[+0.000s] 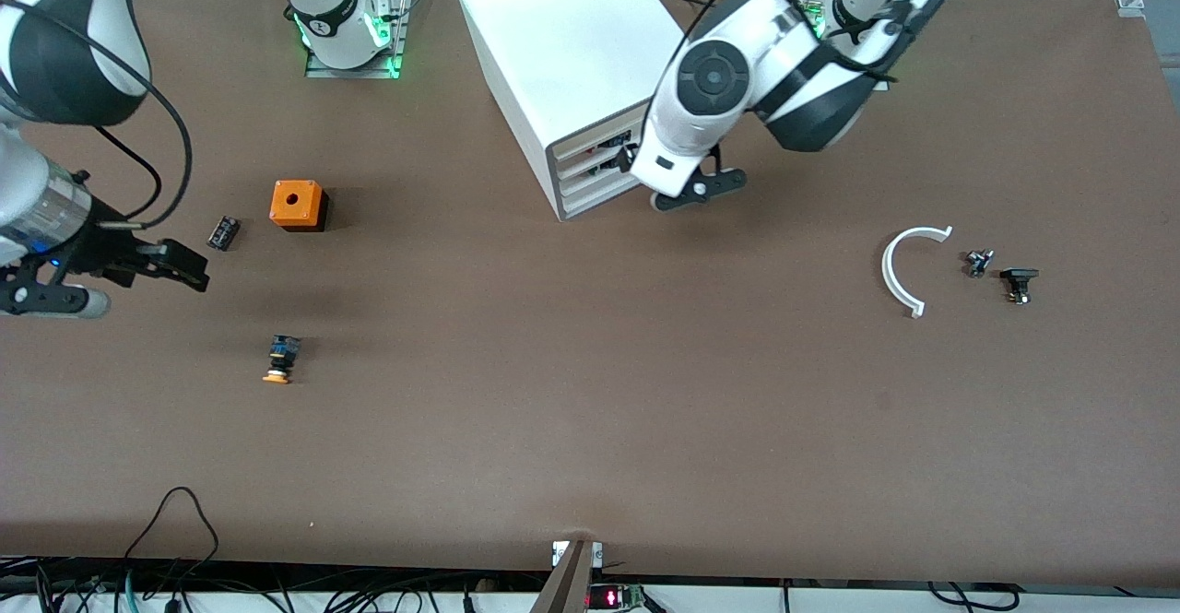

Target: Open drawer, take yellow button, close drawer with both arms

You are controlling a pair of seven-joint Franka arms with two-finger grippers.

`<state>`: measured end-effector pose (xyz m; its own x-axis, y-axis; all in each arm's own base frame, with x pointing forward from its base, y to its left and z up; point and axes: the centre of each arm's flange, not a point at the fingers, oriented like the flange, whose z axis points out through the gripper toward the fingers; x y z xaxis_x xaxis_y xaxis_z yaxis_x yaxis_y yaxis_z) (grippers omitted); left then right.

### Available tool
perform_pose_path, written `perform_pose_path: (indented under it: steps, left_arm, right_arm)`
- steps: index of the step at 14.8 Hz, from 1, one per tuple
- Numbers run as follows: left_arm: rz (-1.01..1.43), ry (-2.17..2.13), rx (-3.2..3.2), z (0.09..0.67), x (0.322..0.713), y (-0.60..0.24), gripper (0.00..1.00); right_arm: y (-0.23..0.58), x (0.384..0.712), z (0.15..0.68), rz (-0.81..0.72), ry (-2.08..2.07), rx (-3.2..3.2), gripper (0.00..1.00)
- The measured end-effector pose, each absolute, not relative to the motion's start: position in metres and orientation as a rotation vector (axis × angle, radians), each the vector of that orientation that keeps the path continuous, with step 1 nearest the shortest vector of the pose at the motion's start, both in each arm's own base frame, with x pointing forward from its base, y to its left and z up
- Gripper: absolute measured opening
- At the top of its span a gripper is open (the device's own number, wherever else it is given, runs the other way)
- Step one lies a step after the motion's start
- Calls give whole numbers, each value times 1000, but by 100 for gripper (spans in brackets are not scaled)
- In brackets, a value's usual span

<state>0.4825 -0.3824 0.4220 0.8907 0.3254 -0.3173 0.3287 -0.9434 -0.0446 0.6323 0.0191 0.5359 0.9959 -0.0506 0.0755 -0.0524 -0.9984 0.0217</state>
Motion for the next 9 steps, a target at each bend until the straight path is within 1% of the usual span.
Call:
perform_pose_path:
  steps: [3,5,9]
  left_arm:
    - [-401,456,3041,457,514,-348,99]
    - [-304,279,3068,480,528,-320,99]
    - [-202,-64,3104,522,550,-238,99]
  right_arm:
    - [20,619,557,109,-86,3124,99]
    - [21,613,567,113,-87,3126,99]
    - [22,600,582,80,-93,3136,99]
